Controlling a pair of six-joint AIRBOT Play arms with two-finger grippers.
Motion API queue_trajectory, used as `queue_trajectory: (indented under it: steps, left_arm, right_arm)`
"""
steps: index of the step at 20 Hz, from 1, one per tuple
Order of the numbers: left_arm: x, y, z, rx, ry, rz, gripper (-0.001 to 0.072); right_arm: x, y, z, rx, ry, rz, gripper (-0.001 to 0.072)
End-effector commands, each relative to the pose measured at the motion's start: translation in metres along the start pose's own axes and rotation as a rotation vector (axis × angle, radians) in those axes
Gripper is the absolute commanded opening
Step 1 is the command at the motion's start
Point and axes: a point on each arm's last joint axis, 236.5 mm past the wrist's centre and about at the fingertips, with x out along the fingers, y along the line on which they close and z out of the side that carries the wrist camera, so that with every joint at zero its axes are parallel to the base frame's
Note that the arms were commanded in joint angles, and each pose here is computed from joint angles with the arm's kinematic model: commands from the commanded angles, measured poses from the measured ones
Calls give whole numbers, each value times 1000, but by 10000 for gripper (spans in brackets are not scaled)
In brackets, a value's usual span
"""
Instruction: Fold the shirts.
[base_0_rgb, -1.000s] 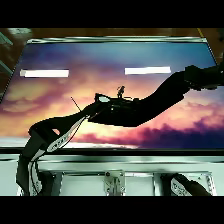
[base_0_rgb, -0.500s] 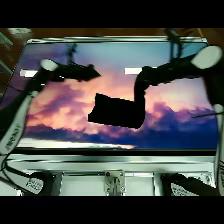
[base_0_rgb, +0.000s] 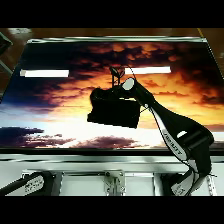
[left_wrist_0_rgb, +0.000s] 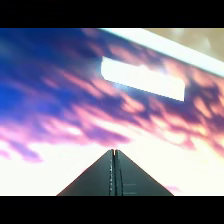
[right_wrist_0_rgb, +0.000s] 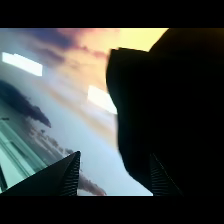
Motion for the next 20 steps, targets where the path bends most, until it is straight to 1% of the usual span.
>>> queue_trajectory:
  steps: [1, 3, 4, 5, 7, 8, 9, 12, 13, 16, 19, 20]
  left_arm:
    - [-24, 4, 0, 13, 6, 33, 34]
    - [-19, 6, -8, 8, 29, 34, 34]
    - [-18, 8, -11, 5, 37, 37, 34]
    - [-16, 9, -14, 6, 45, 38, 34]
    - [-14, 10, -18, 17, 54, 39, 34]
    - [-14, 11, -18, 16, 55, 39, 34]
    - [-14, 11, -19, 16, 56, 39, 35]
    - [-14, 11, -22, 15, 71, 38, 35]
    - [-14, 10, -24, 16, 78, 36, 34]
    - [-12, 0, -27, 26, 87, 17, 34]
    - [-10, -8, -30, 34, 95, 1, 35]
    - [-10, -9, -31, 31, 96, -1, 34]
  right_arm:
    - [-7, -18, -14, 73, 116, 48, 558]
    - [-53, -34, -13, 57, 178, 32, 558]
    - [-80, -50, -13, 32, 202, -19, 558]
    - [-109, -73, -14, 18, 222, -108, 558]
    - [-177, -134, -10, 52, 222, -339, 644]
    - [-209, -163, -11, 108, 219, -421, 645]
    - [-232, -185, -18, 181, 232, -457, 664]
    - [-240, -228, -54, 340, 278, -449, 664]
    - [-230, -236, -63, 357, 276, -440, 663]
    - [-176, -236, -60, 387, 193, -301, 663]
    - [-128, -233, -66, 387, 219, -222, 662]
    - [-113, -225, -64, 379, 213, -172, 661]
